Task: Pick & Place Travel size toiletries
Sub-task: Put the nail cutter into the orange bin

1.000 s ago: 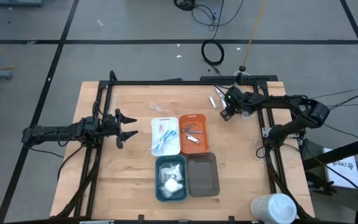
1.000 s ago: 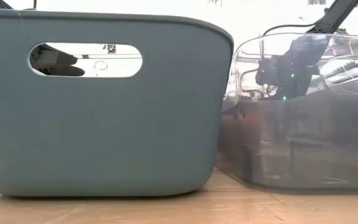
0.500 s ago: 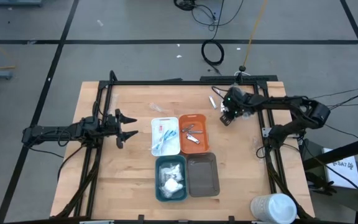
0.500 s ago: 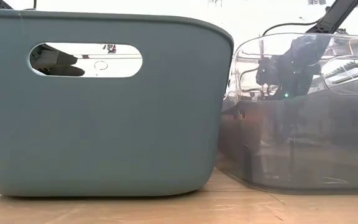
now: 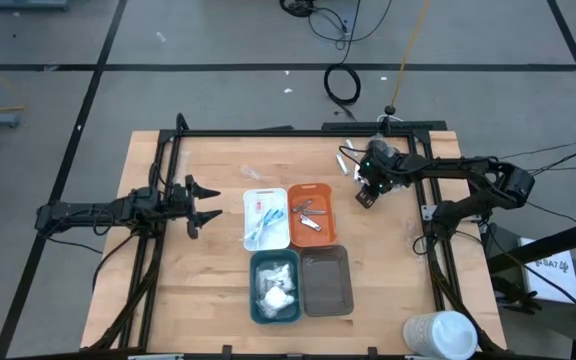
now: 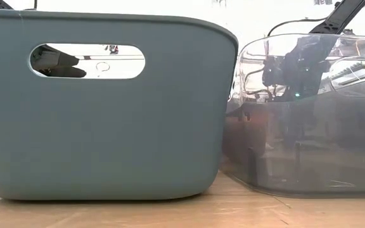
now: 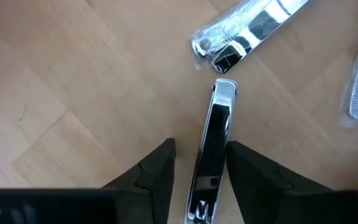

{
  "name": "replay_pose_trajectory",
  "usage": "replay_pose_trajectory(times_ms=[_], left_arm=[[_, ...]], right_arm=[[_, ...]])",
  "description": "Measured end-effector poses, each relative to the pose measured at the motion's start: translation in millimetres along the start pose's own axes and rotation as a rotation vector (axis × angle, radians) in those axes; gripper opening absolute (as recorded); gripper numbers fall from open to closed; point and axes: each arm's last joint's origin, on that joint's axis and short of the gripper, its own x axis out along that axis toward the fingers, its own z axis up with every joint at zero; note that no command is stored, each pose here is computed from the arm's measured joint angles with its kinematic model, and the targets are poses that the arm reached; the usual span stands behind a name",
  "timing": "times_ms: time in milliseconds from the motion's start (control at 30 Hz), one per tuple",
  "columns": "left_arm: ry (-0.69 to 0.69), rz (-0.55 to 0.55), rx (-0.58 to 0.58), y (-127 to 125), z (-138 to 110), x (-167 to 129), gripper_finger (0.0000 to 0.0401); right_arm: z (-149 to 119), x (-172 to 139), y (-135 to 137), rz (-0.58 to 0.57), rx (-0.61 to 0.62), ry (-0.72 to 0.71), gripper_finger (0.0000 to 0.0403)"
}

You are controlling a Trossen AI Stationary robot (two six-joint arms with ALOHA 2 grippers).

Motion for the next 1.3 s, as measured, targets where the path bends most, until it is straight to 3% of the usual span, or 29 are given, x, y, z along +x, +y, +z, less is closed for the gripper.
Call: replay_pose_trajectory(times_ms=[333,1000,1300], left_arm=[[0.000,0.000,0.000,0.0,0.0,0.0,0.0274],[0.000,0.000,0.000,0.0,0.0,0.0,0.0273],[0.000,0.001,0.000,0.0,0.0,0.0,0.0274]], right_arm=[[1.3,0.0,-0.1,-0.004,-0.003,-0.015,0.0035],[17.9,-3.9,35.0,0.102,-0.182,-0.249,0.0036],[25.7,-32.5,37.4,0.127,-0.201,-0.450,0.0035]])
